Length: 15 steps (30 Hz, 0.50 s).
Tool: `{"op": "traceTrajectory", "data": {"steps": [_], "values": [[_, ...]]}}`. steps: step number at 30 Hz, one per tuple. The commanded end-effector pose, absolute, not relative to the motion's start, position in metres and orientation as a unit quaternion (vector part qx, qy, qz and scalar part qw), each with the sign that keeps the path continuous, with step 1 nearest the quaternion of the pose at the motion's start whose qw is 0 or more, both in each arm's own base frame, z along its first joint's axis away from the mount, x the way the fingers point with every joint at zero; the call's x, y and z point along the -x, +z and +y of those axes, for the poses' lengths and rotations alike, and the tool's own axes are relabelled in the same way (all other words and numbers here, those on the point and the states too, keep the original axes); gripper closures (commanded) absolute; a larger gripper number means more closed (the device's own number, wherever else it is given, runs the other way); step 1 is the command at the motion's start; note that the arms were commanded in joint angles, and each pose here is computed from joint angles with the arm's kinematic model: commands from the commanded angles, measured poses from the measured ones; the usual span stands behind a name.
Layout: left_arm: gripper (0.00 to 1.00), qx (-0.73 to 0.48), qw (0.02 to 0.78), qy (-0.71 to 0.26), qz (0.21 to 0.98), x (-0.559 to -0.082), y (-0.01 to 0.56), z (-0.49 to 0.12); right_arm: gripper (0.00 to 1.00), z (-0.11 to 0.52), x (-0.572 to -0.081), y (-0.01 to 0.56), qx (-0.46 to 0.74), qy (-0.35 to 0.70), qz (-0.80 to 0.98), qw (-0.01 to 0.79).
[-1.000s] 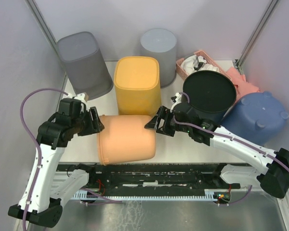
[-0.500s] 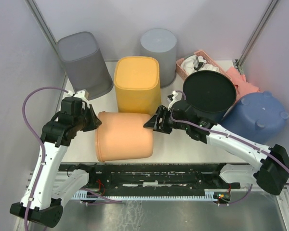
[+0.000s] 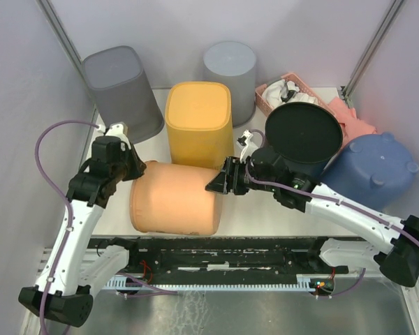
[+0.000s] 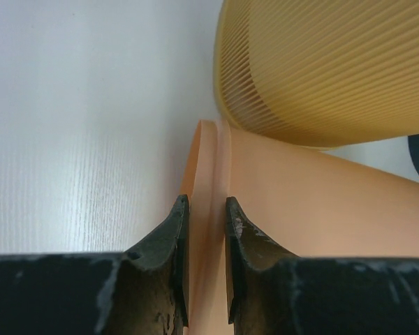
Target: Turn the large container upside down
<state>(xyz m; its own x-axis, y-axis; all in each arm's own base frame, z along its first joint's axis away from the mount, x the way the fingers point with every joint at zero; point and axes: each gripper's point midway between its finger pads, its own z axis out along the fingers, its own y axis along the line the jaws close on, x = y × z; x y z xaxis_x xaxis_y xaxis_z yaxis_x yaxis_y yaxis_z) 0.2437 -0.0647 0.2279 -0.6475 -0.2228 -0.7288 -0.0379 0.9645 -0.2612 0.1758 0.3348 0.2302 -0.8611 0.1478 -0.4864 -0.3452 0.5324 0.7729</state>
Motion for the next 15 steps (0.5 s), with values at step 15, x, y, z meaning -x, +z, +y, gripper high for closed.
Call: {"op": "traceTrajectory", "data": {"steps": [15], "values": [[0.97, 0.057, 0.342, -0.241, 0.907, -0.274, 0.194, -0.131, 0.33, 0.401, -0.129, 0.367, 0.196, 0.636, 0.673, 0.323]]}}
